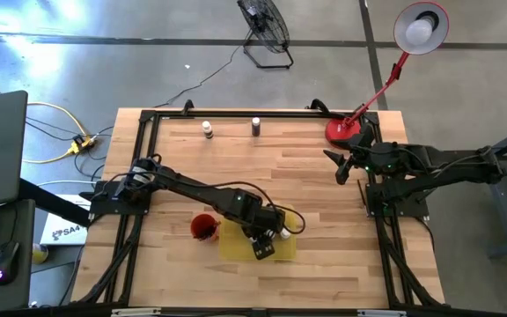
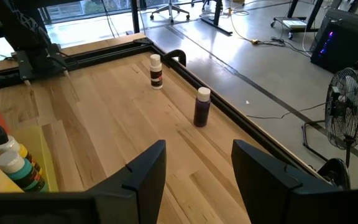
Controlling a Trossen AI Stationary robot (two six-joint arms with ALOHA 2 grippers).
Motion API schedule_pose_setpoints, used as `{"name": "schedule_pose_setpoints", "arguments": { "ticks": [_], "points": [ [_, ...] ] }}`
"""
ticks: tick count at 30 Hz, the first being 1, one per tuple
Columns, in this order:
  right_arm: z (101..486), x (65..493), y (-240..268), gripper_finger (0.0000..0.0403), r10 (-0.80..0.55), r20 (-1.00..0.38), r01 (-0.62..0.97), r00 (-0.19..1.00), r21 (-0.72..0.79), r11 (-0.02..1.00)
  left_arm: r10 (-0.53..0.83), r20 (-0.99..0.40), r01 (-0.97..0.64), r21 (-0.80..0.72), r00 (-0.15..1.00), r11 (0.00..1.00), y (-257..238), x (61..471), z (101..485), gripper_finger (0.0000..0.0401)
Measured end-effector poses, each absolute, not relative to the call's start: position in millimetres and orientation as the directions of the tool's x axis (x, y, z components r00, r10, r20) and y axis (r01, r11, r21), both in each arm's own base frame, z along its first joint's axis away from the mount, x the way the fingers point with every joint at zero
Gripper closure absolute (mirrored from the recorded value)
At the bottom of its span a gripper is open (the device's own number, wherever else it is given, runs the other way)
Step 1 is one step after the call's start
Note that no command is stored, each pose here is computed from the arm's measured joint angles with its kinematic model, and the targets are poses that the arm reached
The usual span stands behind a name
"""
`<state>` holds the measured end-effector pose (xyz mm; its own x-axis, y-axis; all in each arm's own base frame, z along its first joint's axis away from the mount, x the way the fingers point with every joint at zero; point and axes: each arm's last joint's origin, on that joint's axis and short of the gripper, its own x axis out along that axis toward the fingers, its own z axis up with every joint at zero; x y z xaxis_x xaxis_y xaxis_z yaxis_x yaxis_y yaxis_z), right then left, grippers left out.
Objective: Pick & Place Paint Supplies
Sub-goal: Put the blue paint bottle into the yellow bin
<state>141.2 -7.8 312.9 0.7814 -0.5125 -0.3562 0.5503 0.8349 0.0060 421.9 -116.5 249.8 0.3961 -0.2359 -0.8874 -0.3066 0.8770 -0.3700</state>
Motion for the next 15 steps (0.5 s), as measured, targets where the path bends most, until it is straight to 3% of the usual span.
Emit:
{"name": "schedule_pose_setpoints", "arguments": {
  "ticks": [10,15],
  "points": [
    [313,141,-8,0.0229,-0.513,-0.356,0.551,0.781,0.006,0.835,-0.200,-0.890,-0.351,-0.356,0.410,0.866,-101,426,250,0.0173],
    [313,141,-8,0.0229,-0.513,-0.356,0.551,0.781,0.006,0.835,-0.275,-0.879,-0.417,-0.435,0.390,0.798,-96,427,250,0.0173]
  ]
}}
